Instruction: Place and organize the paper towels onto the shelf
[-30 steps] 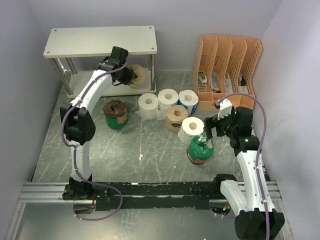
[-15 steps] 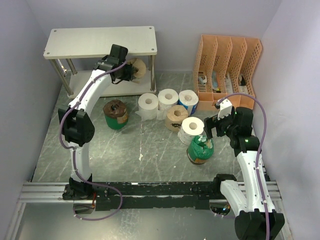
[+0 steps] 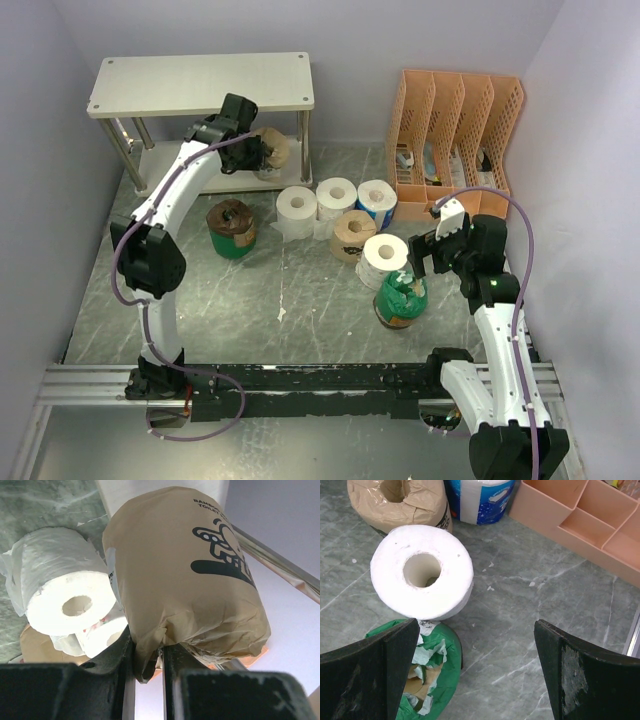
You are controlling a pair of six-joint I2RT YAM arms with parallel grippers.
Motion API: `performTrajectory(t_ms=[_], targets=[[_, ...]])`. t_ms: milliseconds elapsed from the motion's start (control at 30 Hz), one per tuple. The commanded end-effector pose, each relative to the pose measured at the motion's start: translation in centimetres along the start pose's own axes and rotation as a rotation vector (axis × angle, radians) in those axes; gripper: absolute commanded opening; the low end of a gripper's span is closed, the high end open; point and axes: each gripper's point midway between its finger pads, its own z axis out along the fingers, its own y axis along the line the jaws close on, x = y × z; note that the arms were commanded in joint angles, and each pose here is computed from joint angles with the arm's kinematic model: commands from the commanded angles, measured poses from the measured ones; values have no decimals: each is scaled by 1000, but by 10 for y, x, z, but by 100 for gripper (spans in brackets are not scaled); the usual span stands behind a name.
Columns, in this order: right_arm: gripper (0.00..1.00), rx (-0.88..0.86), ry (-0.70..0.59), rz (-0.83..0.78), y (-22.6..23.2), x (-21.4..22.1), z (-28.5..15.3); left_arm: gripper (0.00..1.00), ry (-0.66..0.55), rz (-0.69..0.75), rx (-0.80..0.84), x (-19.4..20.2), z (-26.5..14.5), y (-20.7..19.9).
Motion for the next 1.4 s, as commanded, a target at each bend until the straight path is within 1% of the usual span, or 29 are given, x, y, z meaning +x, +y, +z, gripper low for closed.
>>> performTrajectory(t_ms=[0, 267, 333, 400, 433, 500, 533, 600, 733, 767, 833, 867, 967, 1100, 1167, 1267, 1367], targets=[[100, 6, -27, -15, -1, -4, -3, 7, -53, -124, 23, -5, 12, -3], [100, 6, -30, -18, -1, -5, -4, 8, -105, -121, 148, -9, 32, -29], [100, 5, -29, -18, -1, -5, -4, 10, -110, -115, 162, -8, 35, -31], [100, 5, -28, -18, -1, -4, -3, 13, -113, -112, 178, -7, 37, -33], [100, 4, -26, -17, -1, -4, -3, 17, -110, -111, 185, -6, 37, -34], [100, 4, -26, -16, -1, -4, -3, 31, -97, -108, 193, -2, 39, -37], [100, 2, -23, -16, -1, -4, -2, 34, -89, -104, 188, 0, 40, -37], [100, 2, -22, -15, -1, -4, -2, 38, -78, -91, 178, 4, 45, -38], [100, 3, -19, -13, -1, -3, -2, 39, -58, -93, 168, 11, 47, -39], [100, 3, -19, -12, -1, -3, -1, 46, -56, -96, 169, 12, 48, -39], [100, 4, -19, -13, -2, -3, -2, 71, -62, -97, 176, 12, 48, -40], [100, 3, -19, -13, -1, -3, -2, 73, -66, -93, 175, 12, 49, -40], [100, 0, -19, -15, -1, -3, -2, 74, -78, -71, 169, 12, 48, -43], [100, -4, -23, -17, 0, -4, -2, 75, -66, -58, 199, 16, 37, -52], [100, -5, -21, -14, 0, -3, -2, 75, -73, -45, 233, 17, 27, -57], [100, -4, -23, -17, 0, -4, -2, 75, -96, -3, 278, 16, 0, -66], [100, -2, -29, -19, 0, -5, -4, 75, -100, 42, 261, 21, -21, -54]])
